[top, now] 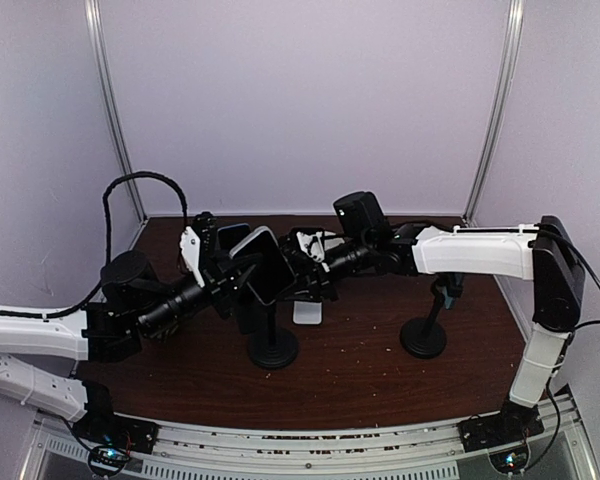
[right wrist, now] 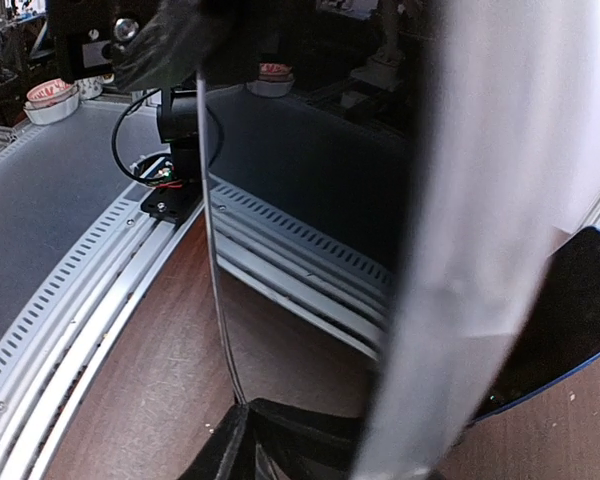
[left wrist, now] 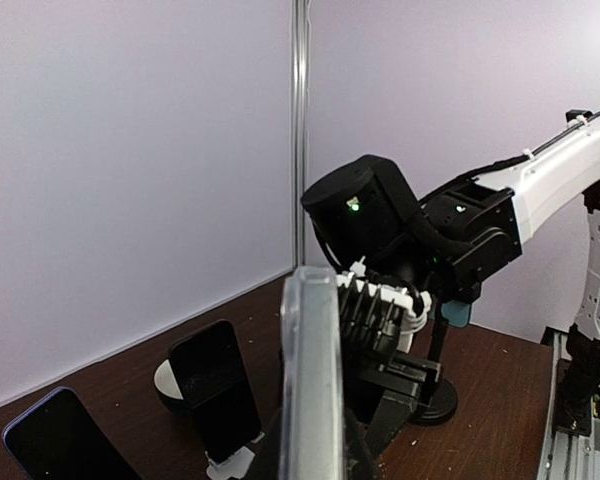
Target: Place the phone on the phone stand
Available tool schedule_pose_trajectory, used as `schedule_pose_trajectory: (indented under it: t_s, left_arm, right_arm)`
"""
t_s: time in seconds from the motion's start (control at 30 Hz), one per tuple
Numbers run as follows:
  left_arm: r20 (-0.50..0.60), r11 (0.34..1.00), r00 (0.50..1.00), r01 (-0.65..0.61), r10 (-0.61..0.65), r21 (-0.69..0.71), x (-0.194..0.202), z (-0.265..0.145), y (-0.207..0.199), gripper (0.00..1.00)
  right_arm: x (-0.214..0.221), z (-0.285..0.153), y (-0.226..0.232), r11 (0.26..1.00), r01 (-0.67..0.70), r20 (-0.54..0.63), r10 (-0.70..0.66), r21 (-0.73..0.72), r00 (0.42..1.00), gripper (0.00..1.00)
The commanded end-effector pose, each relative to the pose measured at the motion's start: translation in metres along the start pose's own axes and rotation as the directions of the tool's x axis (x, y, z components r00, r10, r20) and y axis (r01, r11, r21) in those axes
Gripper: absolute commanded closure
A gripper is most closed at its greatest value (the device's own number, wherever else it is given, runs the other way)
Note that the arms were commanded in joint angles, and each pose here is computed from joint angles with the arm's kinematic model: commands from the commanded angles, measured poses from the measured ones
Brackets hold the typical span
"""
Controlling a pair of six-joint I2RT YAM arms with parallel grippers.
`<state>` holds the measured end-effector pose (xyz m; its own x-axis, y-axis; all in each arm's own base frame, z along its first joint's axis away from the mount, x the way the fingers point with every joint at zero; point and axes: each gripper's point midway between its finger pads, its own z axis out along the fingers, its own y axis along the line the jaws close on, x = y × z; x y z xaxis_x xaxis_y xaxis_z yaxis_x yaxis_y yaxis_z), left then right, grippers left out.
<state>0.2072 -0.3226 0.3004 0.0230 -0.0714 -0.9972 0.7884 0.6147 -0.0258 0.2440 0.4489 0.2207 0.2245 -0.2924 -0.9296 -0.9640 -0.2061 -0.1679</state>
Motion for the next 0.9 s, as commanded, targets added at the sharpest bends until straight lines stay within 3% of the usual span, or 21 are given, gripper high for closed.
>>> schedule_pose_trajectory:
  t_s: [0.0,0.13,0.27,0.3,0.37,0.4,0.53,0.87]
  left_arm:
    - [-0.53,0.985,0.83,-0.159,0.172,0.071,0.158,-0.034,0.013,1.0]
    - [-0.523,0.986,0.836,-0.144,0.169,0.087,0.157,-0.029,0.012,1.0]
    - [-0.555,0.992,0.823,-0.086,0.121,0.089,0.172,-0.029,0.015,1.0]
    - [-0.568,0.992,0.814,-0.077,0.119,0.099,0.176,-0.029,0.014,1.0]
    - [-0.586,0.994,0.805,-0.042,0.093,0.1,0.184,-0.031,0.011,1.0]
    - [-0.594,0.996,0.802,-0.018,0.065,0.085,0.19,-0.035,0.011,1.0]
    - [-0.619,0.999,0.785,0.012,0.015,0.04,0.213,-0.05,0.015,1.0]
    - [-0.74,0.999,0.672,-0.029,0.038,0.025,0.26,-0.07,0.017,1.0]
  right_arm:
    - [0.024,0.013,-0.005,1.0,-0.013,-0.072,0.013,-0.001,0.997,0.73]
    - [0.023,0.017,-0.001,1.0,-0.022,-0.066,0.02,-0.021,0.998,0.88]
    - [0.036,0.02,0.007,0.998,-0.054,-0.082,0.051,-0.031,0.995,0.94]
    - [0.038,0.023,0.008,0.997,-0.064,-0.082,0.061,-0.031,0.995,0.91]
    - [0.041,0.027,0.01,0.997,-0.069,-0.08,0.067,-0.023,0.995,0.71]
    - [0.041,0.028,0.01,0.997,-0.069,-0.076,0.067,-0.019,0.995,0.68]
    - [0.04,0.026,0.008,0.998,-0.065,-0.08,0.065,0.0,0.995,0.67]
    - [0.041,0.029,0.01,0.997,-0.07,-0.075,0.071,0.007,0.995,0.6]
